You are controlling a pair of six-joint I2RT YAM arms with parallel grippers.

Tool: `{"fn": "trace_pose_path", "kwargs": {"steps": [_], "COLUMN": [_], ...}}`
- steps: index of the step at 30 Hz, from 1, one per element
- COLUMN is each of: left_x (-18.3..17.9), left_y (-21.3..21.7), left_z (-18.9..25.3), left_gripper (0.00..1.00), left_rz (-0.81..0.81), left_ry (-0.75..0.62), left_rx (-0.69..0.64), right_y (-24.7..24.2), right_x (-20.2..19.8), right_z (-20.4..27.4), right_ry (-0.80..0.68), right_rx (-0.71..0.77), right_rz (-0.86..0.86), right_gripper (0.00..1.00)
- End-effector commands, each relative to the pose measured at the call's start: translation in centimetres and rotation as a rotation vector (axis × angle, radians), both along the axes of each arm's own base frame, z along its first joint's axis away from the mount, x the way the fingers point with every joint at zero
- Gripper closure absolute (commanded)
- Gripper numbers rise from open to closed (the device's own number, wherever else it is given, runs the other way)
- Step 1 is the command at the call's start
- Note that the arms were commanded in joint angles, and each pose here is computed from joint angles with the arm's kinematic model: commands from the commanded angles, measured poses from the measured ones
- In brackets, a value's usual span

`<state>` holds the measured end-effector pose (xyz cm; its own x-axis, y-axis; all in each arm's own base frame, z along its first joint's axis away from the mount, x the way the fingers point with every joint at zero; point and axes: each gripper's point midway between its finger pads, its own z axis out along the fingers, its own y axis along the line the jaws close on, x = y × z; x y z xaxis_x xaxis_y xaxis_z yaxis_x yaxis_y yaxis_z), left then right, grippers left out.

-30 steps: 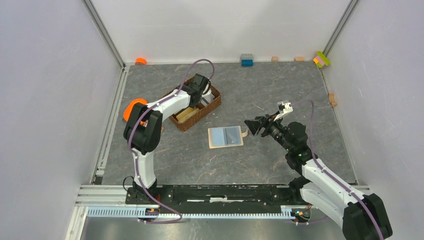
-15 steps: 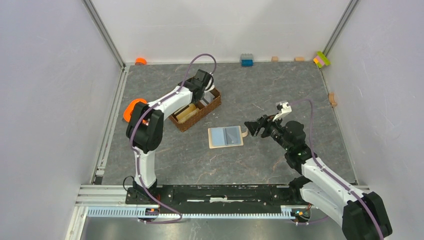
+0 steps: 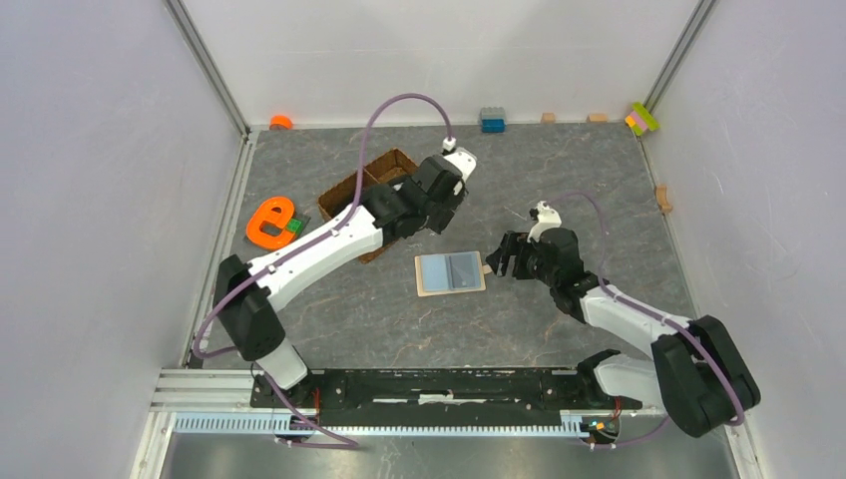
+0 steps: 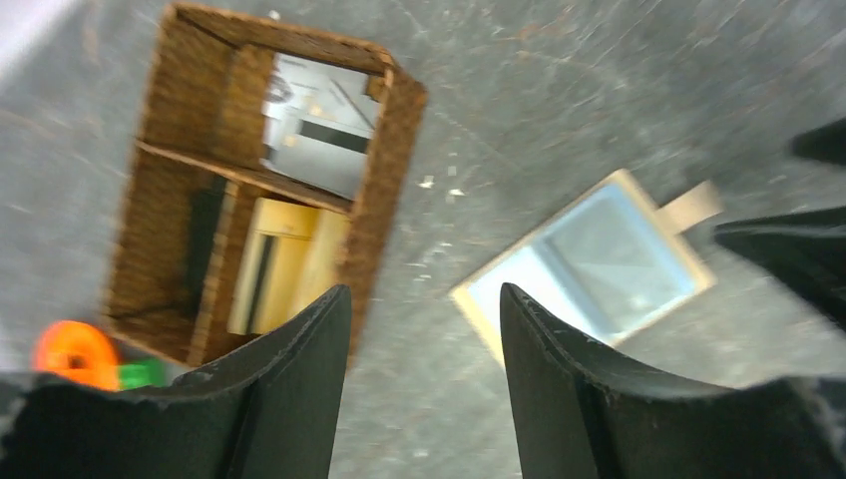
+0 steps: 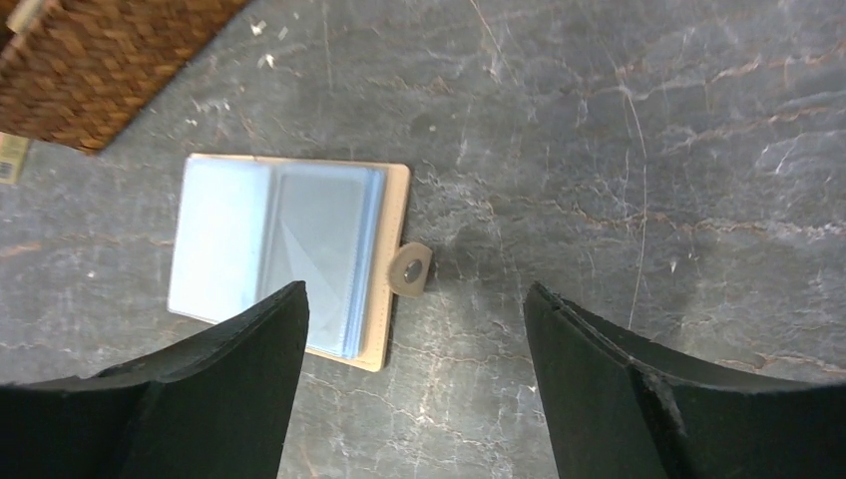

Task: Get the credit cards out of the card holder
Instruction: Place the credit card in the storage box, then pick up the card holder from the center of the board.

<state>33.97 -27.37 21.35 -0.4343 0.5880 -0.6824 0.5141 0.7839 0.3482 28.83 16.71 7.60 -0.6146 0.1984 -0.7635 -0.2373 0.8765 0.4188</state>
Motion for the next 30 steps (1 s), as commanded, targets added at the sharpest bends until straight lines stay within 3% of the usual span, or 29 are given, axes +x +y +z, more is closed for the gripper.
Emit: {"fn": "trace_pose_path", "kwargs": {"steps": [1,4,9,15,19,23,30], "left_x": [-2.0,-3.4,-4.8,-5.3,-5.6,-5.6,-6.2], "left_y": [-2.6,-3.3,-2.3,-1.5,-1.6,-1.0,-0.7], "left_z": [-2.3,-5.5,-8.7,-9.8,-10.9,-12.8,-16.3], "left_gripper": [0.37,0.36,0.35,0.33,0.33,0.33,0.33], "left_rz": [0.212,0.195,0.178,0.196,0.231,0.28,0.332], "left_ry": [0.18,0.236,0.2,0.206,0.257,0.33,0.432], "left_rx": [-0.387,-0.468,-0.574,-0.624,-0.72,-0.788,-0.727], "right_y": [0.6,1.2,2.1,2.6,2.6,2.4,2.1], "right_x": [1.4,1.4,1.6,2.1,2.2,2.2,1.6], "right_z": [0.8,0.3,-0.2,-2.1,-2.8,-2.6,-1.2], "right_ry": [-0.033,-0.023,-0.029,0.004,0.003,-0.014,-0.061], "right_rx": [-0.009,-0.02,-0.042,-0.114,-0.141,-0.139,-0.087], "right_rz": [-0.005,0.009,0.029,0.017,0.011,0.003,-0.012], "right_gripper": [0.18,0.2,0.24,0.31,0.51,0.8,0.92]}}
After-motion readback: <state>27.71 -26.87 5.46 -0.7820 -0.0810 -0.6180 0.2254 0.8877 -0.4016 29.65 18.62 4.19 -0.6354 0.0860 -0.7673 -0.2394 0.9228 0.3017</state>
